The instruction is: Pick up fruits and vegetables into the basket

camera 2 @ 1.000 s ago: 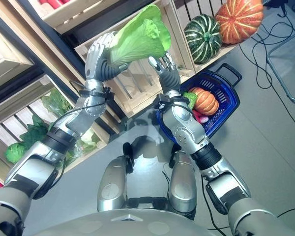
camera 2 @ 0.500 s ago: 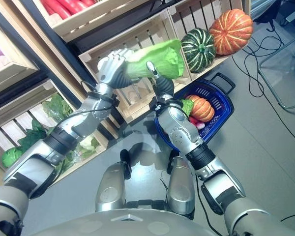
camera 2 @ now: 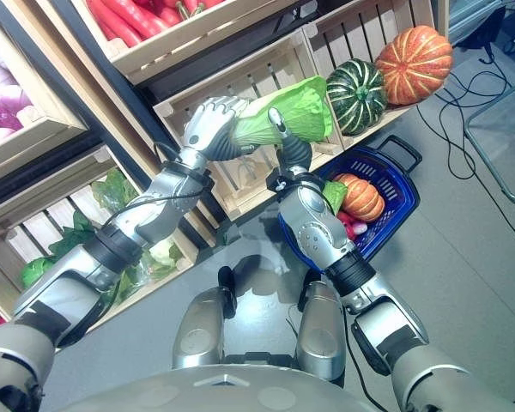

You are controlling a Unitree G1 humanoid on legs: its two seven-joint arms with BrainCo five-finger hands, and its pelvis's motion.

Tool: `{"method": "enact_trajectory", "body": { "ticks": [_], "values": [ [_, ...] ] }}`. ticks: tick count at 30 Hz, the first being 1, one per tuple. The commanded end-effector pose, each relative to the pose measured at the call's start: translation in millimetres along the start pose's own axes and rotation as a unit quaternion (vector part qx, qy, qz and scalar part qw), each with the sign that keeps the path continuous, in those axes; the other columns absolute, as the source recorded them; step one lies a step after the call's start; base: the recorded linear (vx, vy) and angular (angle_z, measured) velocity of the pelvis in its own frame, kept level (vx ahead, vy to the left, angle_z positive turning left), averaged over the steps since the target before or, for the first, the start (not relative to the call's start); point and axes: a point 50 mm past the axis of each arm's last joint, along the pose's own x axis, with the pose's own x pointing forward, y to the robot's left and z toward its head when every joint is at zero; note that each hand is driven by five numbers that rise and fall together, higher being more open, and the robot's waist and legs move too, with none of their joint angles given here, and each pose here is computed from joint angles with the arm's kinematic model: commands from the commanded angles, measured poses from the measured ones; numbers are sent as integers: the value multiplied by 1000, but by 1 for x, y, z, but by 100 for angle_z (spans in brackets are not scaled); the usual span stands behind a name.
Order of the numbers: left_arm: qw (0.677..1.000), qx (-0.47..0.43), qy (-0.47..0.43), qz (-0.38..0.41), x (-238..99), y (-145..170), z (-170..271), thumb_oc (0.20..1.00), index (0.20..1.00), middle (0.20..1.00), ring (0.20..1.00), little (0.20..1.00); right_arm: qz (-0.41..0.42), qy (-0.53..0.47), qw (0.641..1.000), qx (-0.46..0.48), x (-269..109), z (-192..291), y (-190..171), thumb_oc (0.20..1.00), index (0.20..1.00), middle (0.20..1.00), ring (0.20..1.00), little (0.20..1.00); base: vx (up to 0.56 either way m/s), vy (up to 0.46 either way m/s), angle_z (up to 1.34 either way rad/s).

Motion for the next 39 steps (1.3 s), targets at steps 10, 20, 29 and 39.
{"method": "enact_trajectory", "body": {
  "ticks": [10, 20, 29, 39],
  "values": [
    [992, -84, -48, -80, -6, -14, 40, 1000, 1000, 1000, 1000, 1000, 77, -185, 979, -24, 19, 80, 31, 200, 200, 200, 200, 200, -33, -10, 1],
    [895, -343, 220, -182, -84, -87, -27, 1000, 1000, 1000, 1000, 1000, 24, -388, 909, -149, -21, 150, -8, 200, 200, 200, 200, 200, -100, -2, -1],
    [730, -485, 351, -330, -183, -150, -32, 1000, 1000, 1000, 1000, 1000, -108, -454, 841, -274, -47, 199, -58, 200, 200, 200, 200, 200, -72, -32, -5],
    [679, -505, 378, -376, -225, -170, -19, 1000, 1000, 1000, 1000, 1000, -245, -380, 803, -387, -30, 211, -106, 200, 200, 200, 200, 200, 15, 22, -2]
  ]
}}
